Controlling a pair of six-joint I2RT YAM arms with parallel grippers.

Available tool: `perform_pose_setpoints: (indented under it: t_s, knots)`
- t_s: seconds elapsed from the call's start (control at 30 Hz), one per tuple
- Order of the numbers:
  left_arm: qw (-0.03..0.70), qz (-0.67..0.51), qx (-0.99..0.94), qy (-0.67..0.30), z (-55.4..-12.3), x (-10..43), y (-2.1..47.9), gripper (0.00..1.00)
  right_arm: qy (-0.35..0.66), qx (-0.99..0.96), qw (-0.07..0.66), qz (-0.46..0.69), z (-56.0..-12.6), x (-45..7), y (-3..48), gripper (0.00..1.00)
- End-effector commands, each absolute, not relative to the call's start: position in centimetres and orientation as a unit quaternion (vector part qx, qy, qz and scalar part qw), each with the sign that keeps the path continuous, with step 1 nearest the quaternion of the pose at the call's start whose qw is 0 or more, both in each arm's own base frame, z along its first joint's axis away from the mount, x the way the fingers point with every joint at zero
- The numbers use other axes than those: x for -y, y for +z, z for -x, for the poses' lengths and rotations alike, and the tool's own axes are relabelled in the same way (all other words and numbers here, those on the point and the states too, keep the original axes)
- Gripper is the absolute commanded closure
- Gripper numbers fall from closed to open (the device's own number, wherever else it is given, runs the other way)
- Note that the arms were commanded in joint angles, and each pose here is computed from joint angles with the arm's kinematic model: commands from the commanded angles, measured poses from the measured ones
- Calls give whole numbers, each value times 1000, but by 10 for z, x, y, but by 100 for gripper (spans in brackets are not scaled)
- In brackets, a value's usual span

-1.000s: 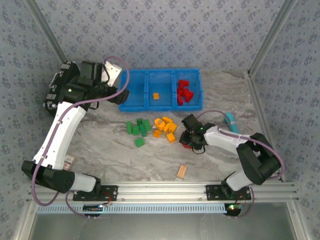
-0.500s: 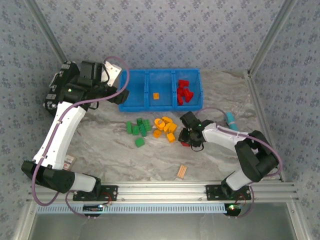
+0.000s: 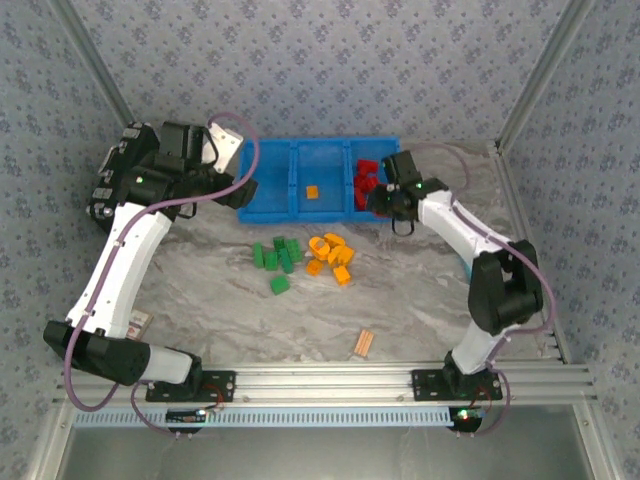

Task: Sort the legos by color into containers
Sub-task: Place the lego in the container.

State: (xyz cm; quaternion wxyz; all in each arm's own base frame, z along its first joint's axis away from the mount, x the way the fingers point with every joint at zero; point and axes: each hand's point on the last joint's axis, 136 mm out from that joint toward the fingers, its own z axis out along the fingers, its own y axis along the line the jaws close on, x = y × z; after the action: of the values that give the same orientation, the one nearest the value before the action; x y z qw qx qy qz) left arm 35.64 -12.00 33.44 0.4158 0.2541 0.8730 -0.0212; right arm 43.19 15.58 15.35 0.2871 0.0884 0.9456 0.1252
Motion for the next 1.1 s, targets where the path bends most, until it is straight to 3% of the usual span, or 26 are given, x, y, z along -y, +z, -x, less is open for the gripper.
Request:
perform_pose_setpoints:
  t_s: [0.0, 0.27, 0.5, 0.73, 1.07]
  knots:
    - [423, -262, -867, -17, -357, 119, 342, 0, 112, -943, 311, -37, -471, -159, 163, 62]
    - [418, -267, -868, -15, -354, 118, 342, 0, 94, -933, 347, -7, -548, -163, 161, 62]
    - [408, -272, -872, -6, -358, 117, 334, 0, 70, -931, 358, 0, -589, -161, 145, 60]
    - [405, -279, -871, 15, -362, 112, 333, 0, 66, -927, 370, 4, -608, -162, 138, 56]
    - [394, -287, -873, 8, -363, 116, 322, 0, 72, -931, 358, 20, -602, -175, 128, 43]
